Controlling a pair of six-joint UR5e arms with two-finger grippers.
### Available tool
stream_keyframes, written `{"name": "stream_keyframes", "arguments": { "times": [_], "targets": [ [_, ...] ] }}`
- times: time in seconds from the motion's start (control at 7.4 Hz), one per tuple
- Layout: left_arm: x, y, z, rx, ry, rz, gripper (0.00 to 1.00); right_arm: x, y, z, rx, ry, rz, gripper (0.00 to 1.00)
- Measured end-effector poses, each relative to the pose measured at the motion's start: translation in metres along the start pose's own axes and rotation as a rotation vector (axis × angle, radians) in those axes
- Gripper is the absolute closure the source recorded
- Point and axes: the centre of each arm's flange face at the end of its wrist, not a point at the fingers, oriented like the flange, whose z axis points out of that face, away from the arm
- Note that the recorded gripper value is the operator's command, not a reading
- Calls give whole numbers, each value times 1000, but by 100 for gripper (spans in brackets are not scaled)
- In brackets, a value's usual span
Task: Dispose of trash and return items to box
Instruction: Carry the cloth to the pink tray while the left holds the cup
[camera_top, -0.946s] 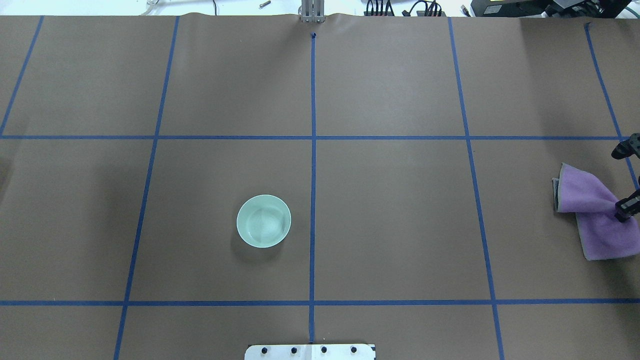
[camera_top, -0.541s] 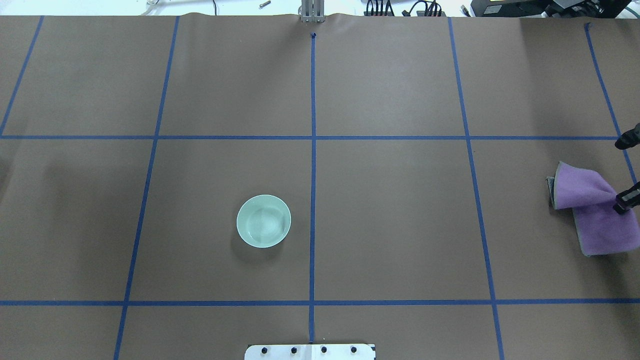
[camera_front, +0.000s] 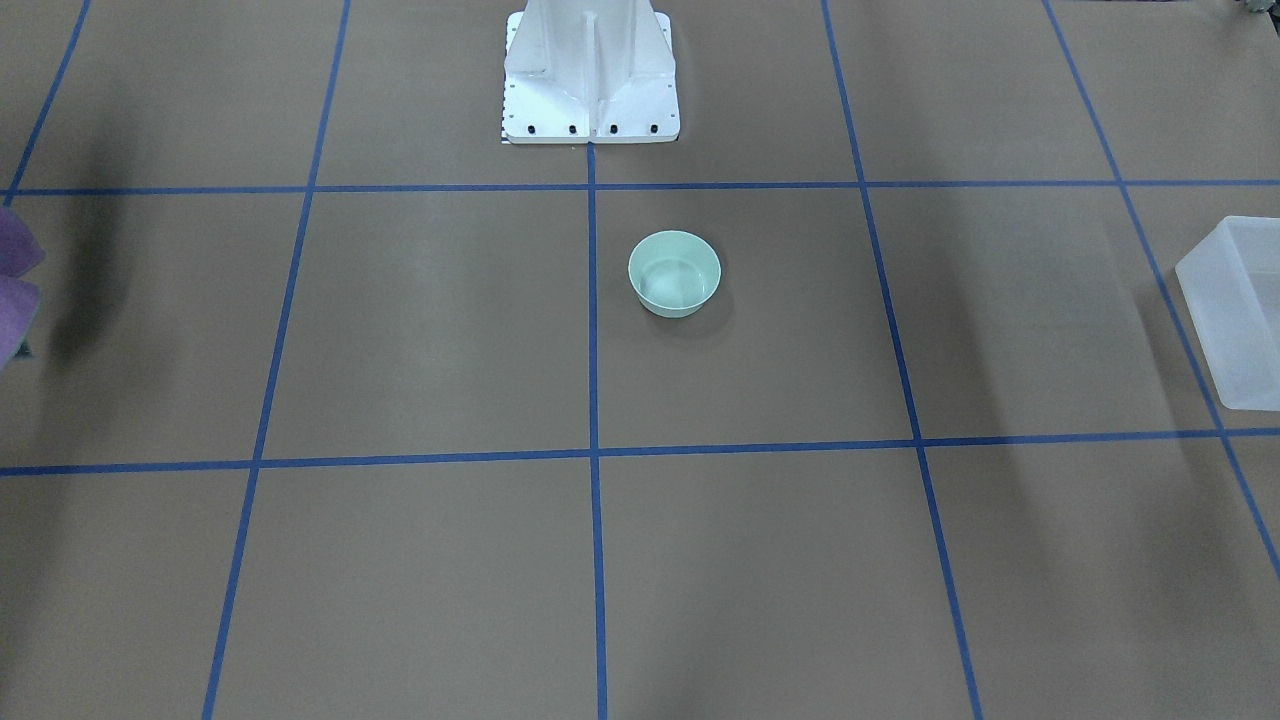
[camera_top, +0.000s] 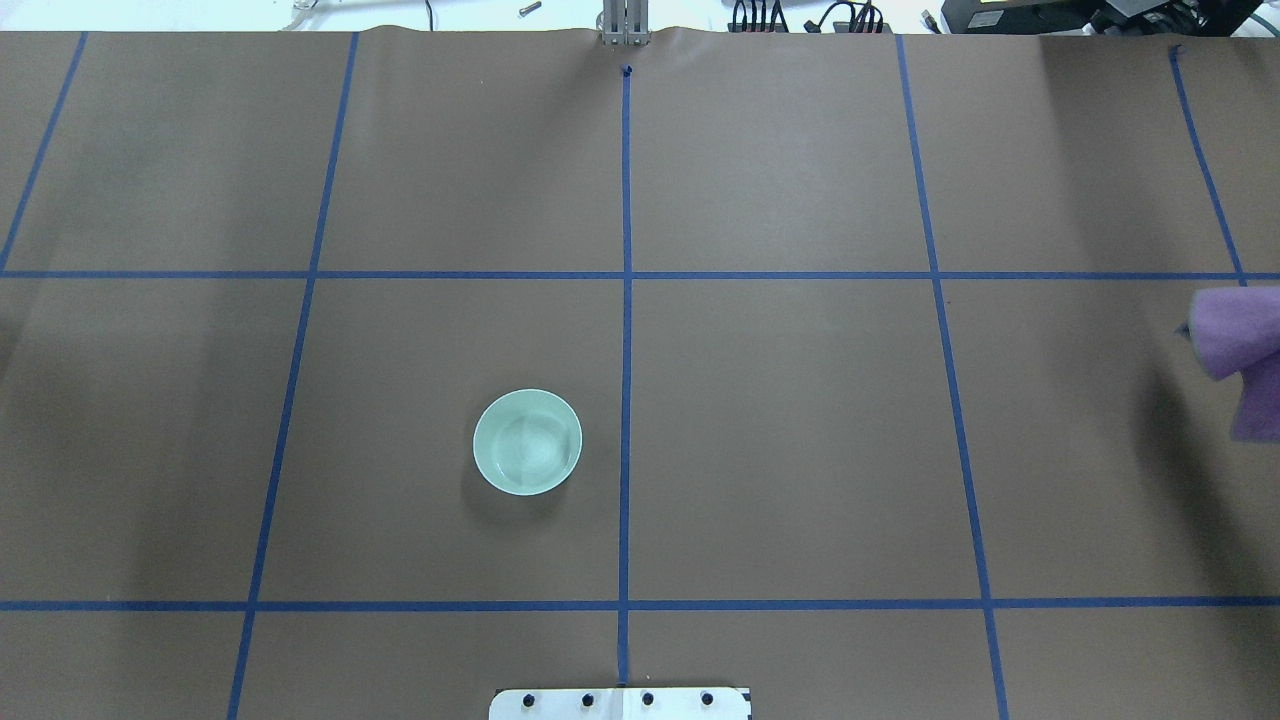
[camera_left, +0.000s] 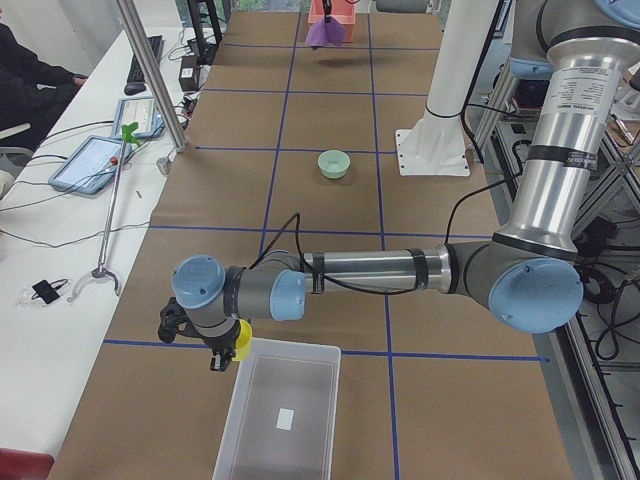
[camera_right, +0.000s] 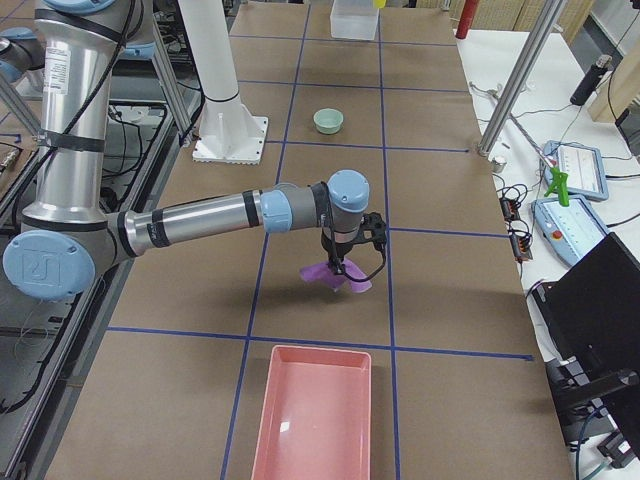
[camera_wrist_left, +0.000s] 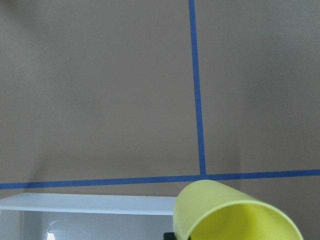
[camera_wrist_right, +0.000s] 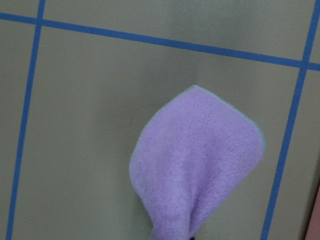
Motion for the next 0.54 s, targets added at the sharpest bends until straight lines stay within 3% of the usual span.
{"name": "stream_keyframes", "arguments": {
  "times": [0.27,0.54],
  "targets": [
    [-12,25,15,-20,3,-20,100,-4,2,-52,50,5,74,100],
    [-21,46,32,-50,6,-39,100,5,5,-82,98,10,124,100]
  ]
}}
